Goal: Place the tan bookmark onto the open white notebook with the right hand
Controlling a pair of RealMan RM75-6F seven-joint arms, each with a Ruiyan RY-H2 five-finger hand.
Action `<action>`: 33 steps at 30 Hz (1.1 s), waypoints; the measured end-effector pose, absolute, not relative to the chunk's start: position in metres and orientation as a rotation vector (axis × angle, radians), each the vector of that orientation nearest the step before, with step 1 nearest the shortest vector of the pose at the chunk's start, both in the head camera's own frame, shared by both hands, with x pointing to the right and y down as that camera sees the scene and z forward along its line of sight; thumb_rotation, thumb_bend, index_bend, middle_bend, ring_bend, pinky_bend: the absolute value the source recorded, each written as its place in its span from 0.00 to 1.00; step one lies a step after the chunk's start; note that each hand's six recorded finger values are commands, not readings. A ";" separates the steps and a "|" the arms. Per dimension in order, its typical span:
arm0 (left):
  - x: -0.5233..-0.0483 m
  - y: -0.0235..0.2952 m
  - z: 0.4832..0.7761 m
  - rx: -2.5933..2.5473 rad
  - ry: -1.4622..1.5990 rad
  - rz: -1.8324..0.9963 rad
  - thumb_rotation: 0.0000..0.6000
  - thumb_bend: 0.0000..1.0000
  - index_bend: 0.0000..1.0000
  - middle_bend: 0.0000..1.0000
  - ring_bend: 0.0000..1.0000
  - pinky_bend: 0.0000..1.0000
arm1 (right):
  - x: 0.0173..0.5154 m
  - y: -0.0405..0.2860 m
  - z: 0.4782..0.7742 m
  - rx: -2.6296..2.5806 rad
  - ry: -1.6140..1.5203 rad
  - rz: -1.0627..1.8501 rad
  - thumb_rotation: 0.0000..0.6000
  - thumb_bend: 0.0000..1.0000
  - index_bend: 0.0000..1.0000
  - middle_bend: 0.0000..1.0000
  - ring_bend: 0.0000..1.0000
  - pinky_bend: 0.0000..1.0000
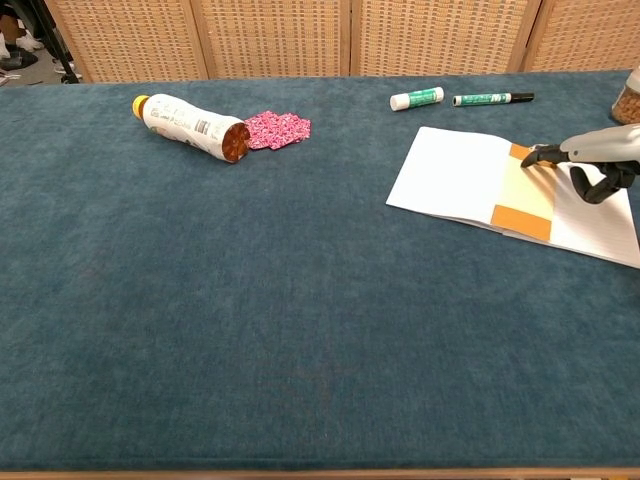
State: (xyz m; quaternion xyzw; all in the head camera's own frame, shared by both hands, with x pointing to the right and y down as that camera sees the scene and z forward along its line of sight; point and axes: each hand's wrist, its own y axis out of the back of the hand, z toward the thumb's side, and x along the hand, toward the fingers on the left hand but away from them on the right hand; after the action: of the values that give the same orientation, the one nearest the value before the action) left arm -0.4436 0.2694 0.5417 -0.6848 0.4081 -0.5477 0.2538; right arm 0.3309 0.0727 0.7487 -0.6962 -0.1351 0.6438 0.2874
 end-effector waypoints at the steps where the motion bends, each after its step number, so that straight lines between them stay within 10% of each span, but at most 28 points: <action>1: -0.444 0.270 0.542 -1.861 1.110 -1.488 1.00 0.00 0.00 0.00 0.00 0.00 | 0.331 0.073 0.749 -1.855 -0.353 1.717 1.00 1.00 0.00 0.00 0.00 0.06; 33: -0.441 0.271 0.545 -1.861 1.095 -1.496 1.00 0.00 0.00 0.00 0.00 0.00 | 0.342 0.074 0.743 -1.748 -0.174 1.654 1.00 1.00 0.00 0.00 0.00 0.06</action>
State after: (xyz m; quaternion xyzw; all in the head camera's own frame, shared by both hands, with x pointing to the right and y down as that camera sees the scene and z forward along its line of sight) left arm -0.4413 0.2708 0.5448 -0.6852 0.4029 -0.5508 0.2545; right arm 0.3416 0.0741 0.7426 -0.6769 -0.0672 0.6406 0.3564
